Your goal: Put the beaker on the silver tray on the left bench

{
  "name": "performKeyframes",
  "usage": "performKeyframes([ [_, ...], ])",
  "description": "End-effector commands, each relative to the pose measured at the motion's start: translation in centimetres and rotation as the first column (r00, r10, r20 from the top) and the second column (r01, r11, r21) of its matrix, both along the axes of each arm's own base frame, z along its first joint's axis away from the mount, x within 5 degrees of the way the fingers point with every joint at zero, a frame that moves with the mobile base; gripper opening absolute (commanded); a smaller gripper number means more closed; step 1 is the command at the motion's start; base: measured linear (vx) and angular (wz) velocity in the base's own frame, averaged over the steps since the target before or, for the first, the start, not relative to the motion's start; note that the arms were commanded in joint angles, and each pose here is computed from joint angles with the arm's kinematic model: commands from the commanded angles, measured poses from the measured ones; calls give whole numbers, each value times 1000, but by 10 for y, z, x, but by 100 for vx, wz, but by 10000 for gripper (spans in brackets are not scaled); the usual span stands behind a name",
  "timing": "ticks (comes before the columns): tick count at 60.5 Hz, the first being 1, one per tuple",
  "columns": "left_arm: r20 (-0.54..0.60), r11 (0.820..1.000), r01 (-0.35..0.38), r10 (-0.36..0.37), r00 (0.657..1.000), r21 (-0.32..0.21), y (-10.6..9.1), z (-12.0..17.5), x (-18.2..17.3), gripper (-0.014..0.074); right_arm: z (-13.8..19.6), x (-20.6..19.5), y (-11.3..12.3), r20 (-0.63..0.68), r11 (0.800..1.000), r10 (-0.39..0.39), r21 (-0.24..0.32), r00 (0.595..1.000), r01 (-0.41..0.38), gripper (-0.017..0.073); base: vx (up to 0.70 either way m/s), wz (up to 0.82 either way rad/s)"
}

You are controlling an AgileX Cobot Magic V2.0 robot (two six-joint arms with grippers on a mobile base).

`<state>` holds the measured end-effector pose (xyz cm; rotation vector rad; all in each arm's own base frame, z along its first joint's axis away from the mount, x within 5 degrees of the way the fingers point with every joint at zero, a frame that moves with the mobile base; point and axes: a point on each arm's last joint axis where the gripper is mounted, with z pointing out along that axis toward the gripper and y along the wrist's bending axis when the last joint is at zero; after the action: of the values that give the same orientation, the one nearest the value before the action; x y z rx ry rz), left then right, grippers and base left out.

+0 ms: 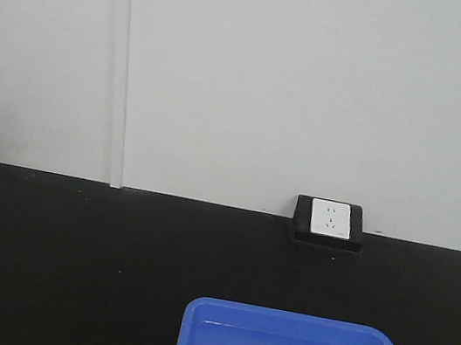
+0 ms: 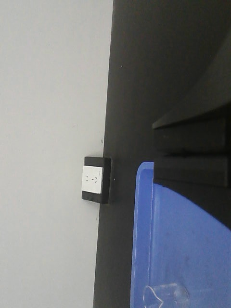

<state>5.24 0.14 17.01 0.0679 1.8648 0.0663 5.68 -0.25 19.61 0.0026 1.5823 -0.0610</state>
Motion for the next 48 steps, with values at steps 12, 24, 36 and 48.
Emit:
performKeyframes([
  [12, 67, 1000, 10, -9, 998, -5, -1, 1, 2, 1, 6, -1, 0, 88, 1000, 0, -10, 996, 1, -11, 0, 0],
  [24, 67, 1000, 10, -9, 998, -5, -1, 1, 2, 1, 6, -1, 0, 88, 1000, 0, -10, 996, 1, -11, 0, 0],
  [36, 67, 1000, 10, -9, 998, -5, -1, 1, 2, 1, 6, -1, 0, 88, 1000, 0, -10, 996, 1, -11, 0, 0],
  [48, 67, 1000, 10, -9, 998, -5, -1, 1, 2, 1, 6, -1, 0, 88, 1000, 0, -12, 996, 1, -11, 0, 0],
])
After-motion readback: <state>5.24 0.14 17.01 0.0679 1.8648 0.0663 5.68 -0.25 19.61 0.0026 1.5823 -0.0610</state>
